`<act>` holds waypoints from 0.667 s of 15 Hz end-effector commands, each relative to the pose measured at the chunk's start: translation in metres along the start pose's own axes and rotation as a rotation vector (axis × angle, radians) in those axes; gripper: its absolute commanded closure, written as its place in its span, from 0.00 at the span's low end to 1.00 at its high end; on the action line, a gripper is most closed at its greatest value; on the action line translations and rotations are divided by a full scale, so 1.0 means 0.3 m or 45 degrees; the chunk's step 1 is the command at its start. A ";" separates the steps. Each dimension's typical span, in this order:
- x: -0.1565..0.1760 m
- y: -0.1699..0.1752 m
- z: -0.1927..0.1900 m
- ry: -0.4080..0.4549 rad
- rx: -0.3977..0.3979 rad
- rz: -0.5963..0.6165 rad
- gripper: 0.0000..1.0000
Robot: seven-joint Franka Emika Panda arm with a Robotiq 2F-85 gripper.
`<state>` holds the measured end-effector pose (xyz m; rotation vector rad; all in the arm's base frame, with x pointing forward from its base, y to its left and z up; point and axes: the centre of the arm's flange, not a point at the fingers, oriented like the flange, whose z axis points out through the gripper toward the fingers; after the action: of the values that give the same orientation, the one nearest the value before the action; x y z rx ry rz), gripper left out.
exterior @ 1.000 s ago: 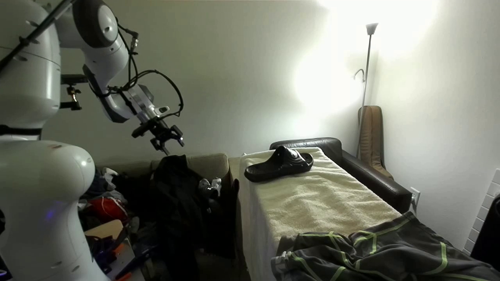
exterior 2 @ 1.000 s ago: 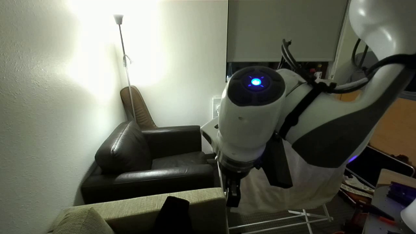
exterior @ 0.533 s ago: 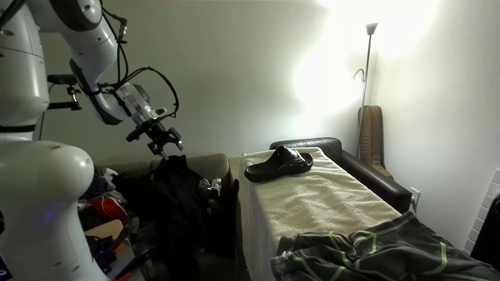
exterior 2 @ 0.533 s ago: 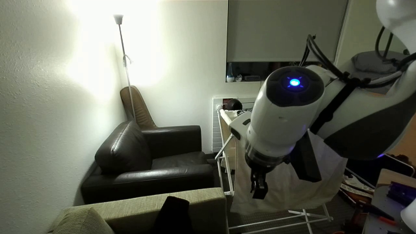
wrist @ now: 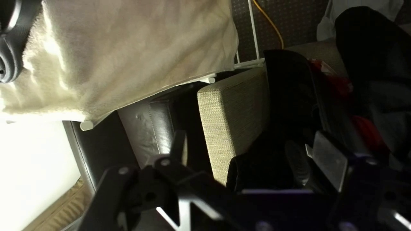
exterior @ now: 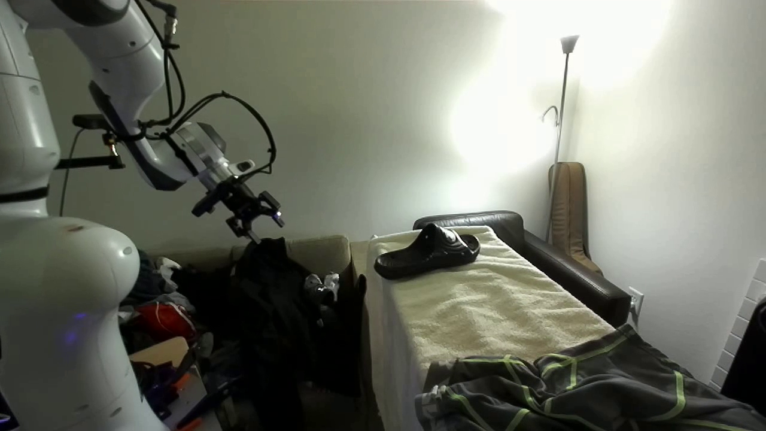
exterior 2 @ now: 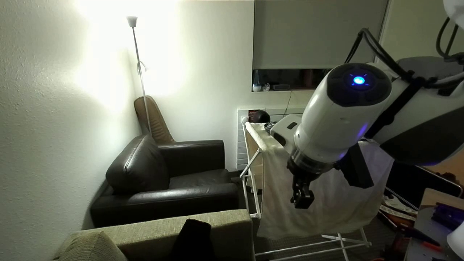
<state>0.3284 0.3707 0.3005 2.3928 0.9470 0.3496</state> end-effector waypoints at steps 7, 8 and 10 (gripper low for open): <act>-0.216 0.075 0.094 0.136 0.117 0.260 0.00; -0.233 0.074 0.106 0.148 0.134 0.310 0.00; -0.260 0.075 0.124 0.174 0.162 0.386 0.00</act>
<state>0.3168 0.3103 0.2858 2.6185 0.7545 0.4831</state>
